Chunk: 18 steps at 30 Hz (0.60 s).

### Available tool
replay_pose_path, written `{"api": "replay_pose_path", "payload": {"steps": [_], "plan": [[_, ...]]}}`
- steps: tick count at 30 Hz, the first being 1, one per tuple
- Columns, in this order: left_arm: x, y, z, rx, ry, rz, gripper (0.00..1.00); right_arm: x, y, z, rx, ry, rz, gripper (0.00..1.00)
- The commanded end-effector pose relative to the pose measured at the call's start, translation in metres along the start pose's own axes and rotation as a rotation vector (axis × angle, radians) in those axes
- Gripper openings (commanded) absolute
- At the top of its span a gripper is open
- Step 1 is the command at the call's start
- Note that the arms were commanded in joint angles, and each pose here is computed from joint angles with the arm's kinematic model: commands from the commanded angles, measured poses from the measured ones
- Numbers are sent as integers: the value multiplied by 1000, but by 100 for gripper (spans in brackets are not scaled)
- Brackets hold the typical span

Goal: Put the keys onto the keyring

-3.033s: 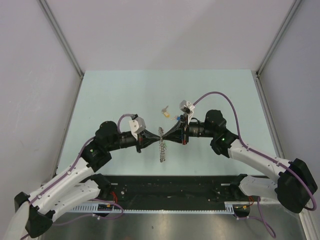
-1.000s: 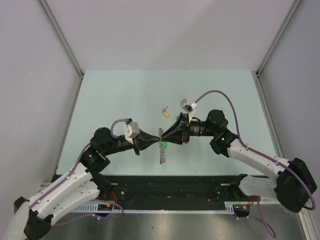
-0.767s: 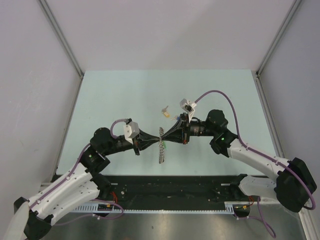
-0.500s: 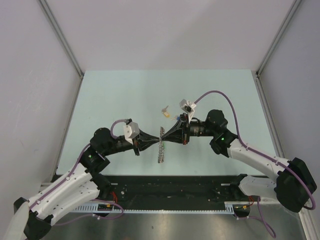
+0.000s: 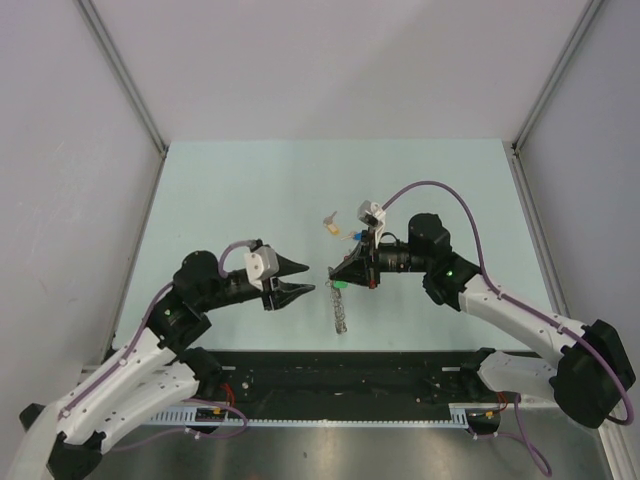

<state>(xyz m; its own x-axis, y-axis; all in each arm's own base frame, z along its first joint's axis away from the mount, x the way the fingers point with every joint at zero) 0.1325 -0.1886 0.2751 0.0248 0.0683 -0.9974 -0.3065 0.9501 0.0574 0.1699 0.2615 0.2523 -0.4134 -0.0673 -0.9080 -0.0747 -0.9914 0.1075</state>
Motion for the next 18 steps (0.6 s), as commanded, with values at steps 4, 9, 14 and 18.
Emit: {"api": "replay_pose_path", "payload": {"steps": [4, 9, 14, 18], "plan": [[1, -15, 3, 88, 14, 107, 51, -30, 3, 5, 16, 119, -35, 0], [16, -27, 9, 94, 88, 186, 43, -28, 4, 4, 23, 125, -23, 0], [19, -34, 12, 112, 101, 215, 38, -28, 4, 5, 18, 128, -21, 0], [21, -40, 13, 143, 102, 230, 34, -29, 4, 7, 12, 129, -22, 0]]}}
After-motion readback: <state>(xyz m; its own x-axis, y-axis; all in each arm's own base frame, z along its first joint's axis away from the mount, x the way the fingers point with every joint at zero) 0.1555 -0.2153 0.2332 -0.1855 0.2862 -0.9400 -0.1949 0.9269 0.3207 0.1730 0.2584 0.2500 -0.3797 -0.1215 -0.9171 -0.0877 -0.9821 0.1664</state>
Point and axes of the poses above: each gripper's point midway between its finger pads, its own y axis back along the fingers, its own z axis along the line the jaws close on, x = y × z, the point moved 6 cm from there along y, back along the fingers, and after that the axes turned 1 degree about y, right-handed, at the moved point
